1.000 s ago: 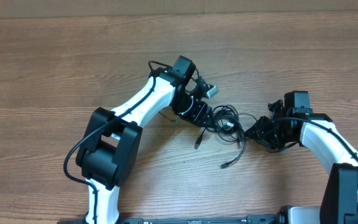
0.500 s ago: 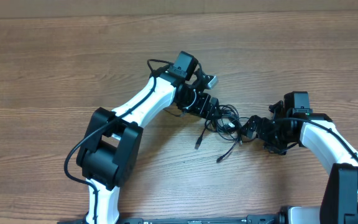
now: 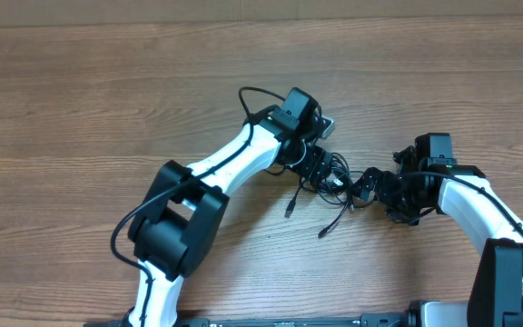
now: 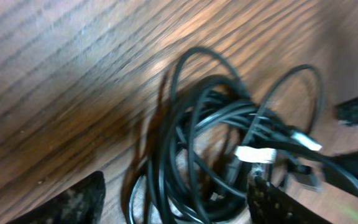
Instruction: Untangle cables
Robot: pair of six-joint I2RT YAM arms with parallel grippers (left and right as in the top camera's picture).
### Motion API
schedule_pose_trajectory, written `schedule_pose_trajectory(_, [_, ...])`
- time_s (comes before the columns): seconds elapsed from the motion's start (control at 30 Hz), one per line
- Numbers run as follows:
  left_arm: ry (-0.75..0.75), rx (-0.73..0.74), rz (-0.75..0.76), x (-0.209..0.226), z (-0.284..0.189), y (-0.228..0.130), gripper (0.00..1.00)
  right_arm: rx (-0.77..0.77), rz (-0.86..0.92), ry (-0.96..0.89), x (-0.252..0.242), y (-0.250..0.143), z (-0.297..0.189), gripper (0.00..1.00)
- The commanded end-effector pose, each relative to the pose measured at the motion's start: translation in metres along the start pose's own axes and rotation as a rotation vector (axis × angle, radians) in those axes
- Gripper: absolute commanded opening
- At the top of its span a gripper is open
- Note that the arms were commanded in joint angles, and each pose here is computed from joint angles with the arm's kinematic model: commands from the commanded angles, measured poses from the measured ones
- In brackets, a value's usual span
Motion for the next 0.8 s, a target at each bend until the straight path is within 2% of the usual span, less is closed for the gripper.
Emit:
schedule_pose_trajectory(0.0, [0.030,0.021,-0.029,0.007,0.013,-0.003,0.66,-0.027,-0.012,-0.008,0.004,0.007,-0.002,1.00])
schedule_pose_trajectory(0.2, [0.028,0.034,-0.034,0.010,0.021,-0.006,0.54,-0.019,-0.009,-0.012,0.003,0.005,-0.002,1.00])
schedule_pose_trajectory(0.37, [0.021,0.033,-0.034,0.009,0.021,-0.006,0.20,-0.016,-0.003,-0.044,-0.002,0.003,-0.002,1.00])
schedule_pose_trajectory(0.4, [0.015,0.032,-0.034,0.009,0.021,-0.006,0.11,-0.020,-0.003,-0.053,-0.003,0.004,-0.003,1.00])
schedule_pose_trajectory(0.47, [0.008,0.032,-0.034,0.008,0.021,-0.006,0.04,-0.021,-0.002,-0.057,-0.003,0.004,-0.003,1.00])
schedule_pose_trajectory(0.6, [-0.003,0.042,-0.026,0.007,0.018,-0.006,0.04,-0.003,0.004,-0.068,-0.005,-0.001,-0.005,1.00])
schedule_pose_trajectory(0.77, [-0.011,0.068,0.073,-0.001,-0.002,-0.002,0.04,-0.090,-0.041,-0.007,0.009,-0.002,-0.032,1.00])
Point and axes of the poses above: each gripper's point midway between its finger pads, its own z axis out along the fingers, its own x axis along the line the jaws close on, y = z × x, the point moved 6 cm from there along -z, back along the fingers, and after that the axes turned 14 degrees about z, right-handed, at the moved point
